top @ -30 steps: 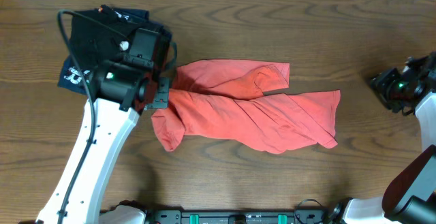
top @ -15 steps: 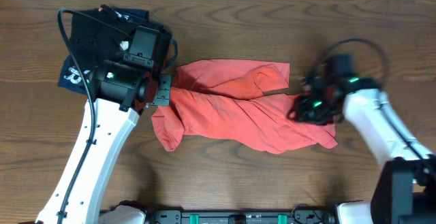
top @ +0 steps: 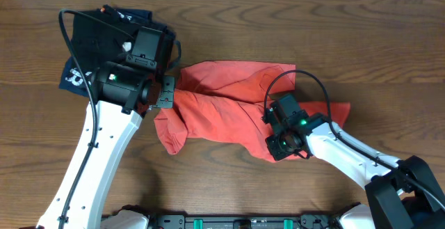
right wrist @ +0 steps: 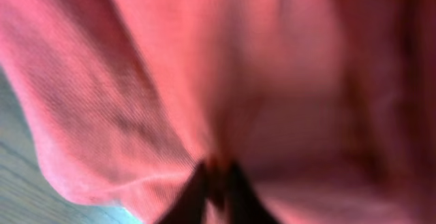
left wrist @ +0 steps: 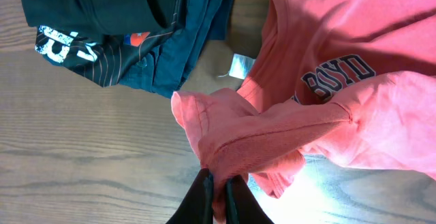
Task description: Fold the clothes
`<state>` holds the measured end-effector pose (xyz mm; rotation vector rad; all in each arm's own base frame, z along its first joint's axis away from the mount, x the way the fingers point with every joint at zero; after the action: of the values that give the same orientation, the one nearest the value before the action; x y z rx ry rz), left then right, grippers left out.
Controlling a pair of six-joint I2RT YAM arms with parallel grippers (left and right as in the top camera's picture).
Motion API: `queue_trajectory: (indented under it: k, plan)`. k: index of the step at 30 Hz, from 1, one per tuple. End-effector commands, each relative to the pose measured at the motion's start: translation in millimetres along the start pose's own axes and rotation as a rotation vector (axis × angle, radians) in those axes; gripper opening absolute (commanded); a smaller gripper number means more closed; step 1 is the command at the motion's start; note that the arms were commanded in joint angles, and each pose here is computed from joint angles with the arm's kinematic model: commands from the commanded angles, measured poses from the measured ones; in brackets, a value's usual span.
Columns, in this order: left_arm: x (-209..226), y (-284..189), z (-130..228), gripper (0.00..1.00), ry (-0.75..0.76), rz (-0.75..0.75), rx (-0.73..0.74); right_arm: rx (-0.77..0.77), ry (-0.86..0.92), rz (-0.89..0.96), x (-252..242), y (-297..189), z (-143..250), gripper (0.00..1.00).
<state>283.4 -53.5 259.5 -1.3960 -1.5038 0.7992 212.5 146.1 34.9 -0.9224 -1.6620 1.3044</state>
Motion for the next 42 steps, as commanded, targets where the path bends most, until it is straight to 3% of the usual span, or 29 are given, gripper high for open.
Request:
queue_trajectory:
  k: [1, 6, 12, 17, 20, 26, 27, 29, 33, 38, 42]
  plan:
    - [4, -6, -1, 0.06, 0.001, -0.001, -0.021, 0.013, 0.031, 0.04, -4, 0, 4, 0.01]
    - [4, -6, 0, 0.06, 0.014, -0.002, -0.015, -0.087, 0.03, 0.023, -1, -50, -21, 0.01]
    - [6, -6, 3, 0.06, 0.033, -0.011, -0.006, -0.359, 0.072, 0.019, -12, -156, -51, 0.01]
    - [6, -7, 3, 0.06, 0.036, -0.011, -0.007, -0.528, 0.345, 0.052, -62, -197, -60, 0.01]
    - [6, -7, 3, 0.06, 0.039, -0.01, -0.007, -0.538, 0.519, 0.067, -100, -194, -60, 0.01]
    - [6, -7, 3, 0.06, 0.043, -0.011, -0.008, -0.473, 0.664, 0.134, -159, -162, -63, 0.01]
    - [6, -7, 3, 0.06, 0.043, -0.011, -0.008, -0.459, 0.686, 0.14, -169, -155, -64, 0.03]
    - [6, -7, 3, 0.06, 0.043, -0.01, -0.007, -0.432, 0.701, 0.133, -182, -140, -66, 0.21]
    - [6, -7, 3, 0.06, 0.043, -0.01, -0.007, -0.387, 0.605, -0.028, -171, -122, -71, 0.38]
    - [6, -7, 3, 0.06, 0.042, -0.01, -0.008, -0.3, 0.512, -0.18, -134, -116, -66, 0.4]
    - [6, -7, 3, 0.06, 0.042, -0.01, -0.008, -0.193, 0.453, -0.201, -103, -99, -55, 0.41]
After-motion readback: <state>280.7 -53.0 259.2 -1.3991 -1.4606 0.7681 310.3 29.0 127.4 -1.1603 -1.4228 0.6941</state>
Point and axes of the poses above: each gripper's point midway between its finger pads, its own y axis out along the fingers, its own x axis along the line the jaws close on, z = x × y, the point moved 4 cm from there along -y, back along the fingers, and after that the axes turned 1 degree about y, right-handed, at the moved point
